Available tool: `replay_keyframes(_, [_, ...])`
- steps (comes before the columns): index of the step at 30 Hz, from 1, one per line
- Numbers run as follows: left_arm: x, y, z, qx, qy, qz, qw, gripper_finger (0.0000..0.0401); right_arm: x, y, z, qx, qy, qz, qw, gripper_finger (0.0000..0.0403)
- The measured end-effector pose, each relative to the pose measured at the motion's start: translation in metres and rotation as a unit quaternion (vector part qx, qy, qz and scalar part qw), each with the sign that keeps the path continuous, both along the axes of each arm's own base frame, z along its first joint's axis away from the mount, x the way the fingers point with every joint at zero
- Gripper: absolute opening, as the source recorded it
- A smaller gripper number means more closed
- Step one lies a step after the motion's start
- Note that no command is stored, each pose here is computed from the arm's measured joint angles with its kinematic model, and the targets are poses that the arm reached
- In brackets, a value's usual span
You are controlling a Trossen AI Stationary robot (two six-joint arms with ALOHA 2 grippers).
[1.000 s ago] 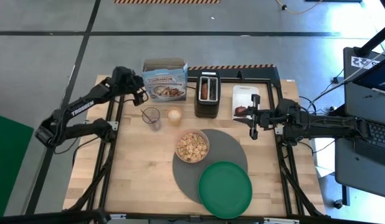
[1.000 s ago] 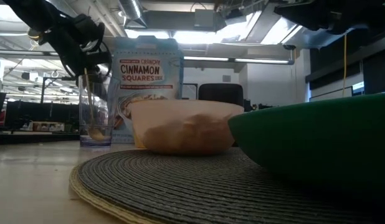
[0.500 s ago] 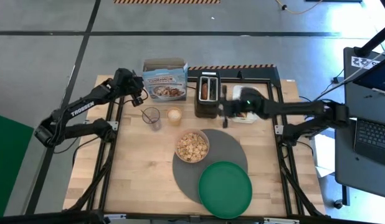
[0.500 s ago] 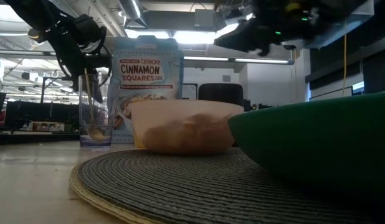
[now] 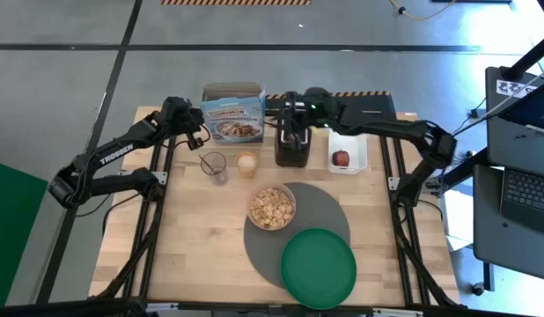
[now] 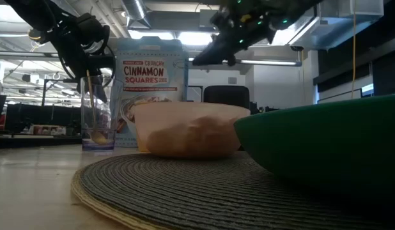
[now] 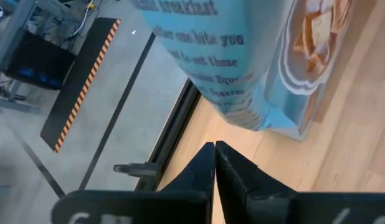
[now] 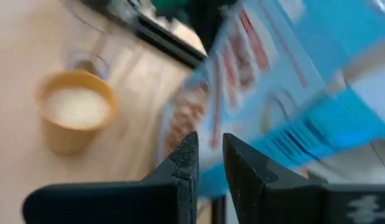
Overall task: Arrange a breakfast setting
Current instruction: Pour the cereal from the cereal box into the pink bowl
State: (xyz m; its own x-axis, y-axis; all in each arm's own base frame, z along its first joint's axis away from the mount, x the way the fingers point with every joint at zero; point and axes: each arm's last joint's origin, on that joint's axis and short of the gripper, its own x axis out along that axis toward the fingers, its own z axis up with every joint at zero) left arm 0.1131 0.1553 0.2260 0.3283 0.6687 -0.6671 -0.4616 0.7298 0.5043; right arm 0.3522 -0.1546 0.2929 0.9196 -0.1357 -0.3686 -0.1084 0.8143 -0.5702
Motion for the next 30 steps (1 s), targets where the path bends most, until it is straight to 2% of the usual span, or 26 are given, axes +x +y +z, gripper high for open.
replay_keyframes(10, [0.000, 0.000, 0.000, -0.002, -0.007, -0.004, 1.000, 0.0002, 0.018, -0.049, -0.018, -0.006, 0.044, -0.097, 0.994, 0.0062])
replay_keyframes(15, [0.004, 0.001, 0.003, -0.005, -0.043, -0.037, 0.998, 0.0001, 0.027, -0.058, -0.025, -0.008, 0.048, -0.107, 0.993, 0.0062])
replay_keyframes(19, [0.005, 0.003, 0.006, 0.008, -0.059, -0.042, 0.997, 0.0001, 0.033, -0.061, -0.024, -0.006, 0.043, -0.102, 0.994, 0.0062])
replay_keyframes(30, [0.009, 0.005, 0.008, 0.005, -0.097, -0.055, 0.994, 0.0000, 0.034, -0.060, -0.023, 0.006, 0.036, -0.082, 0.996, 0.0062])
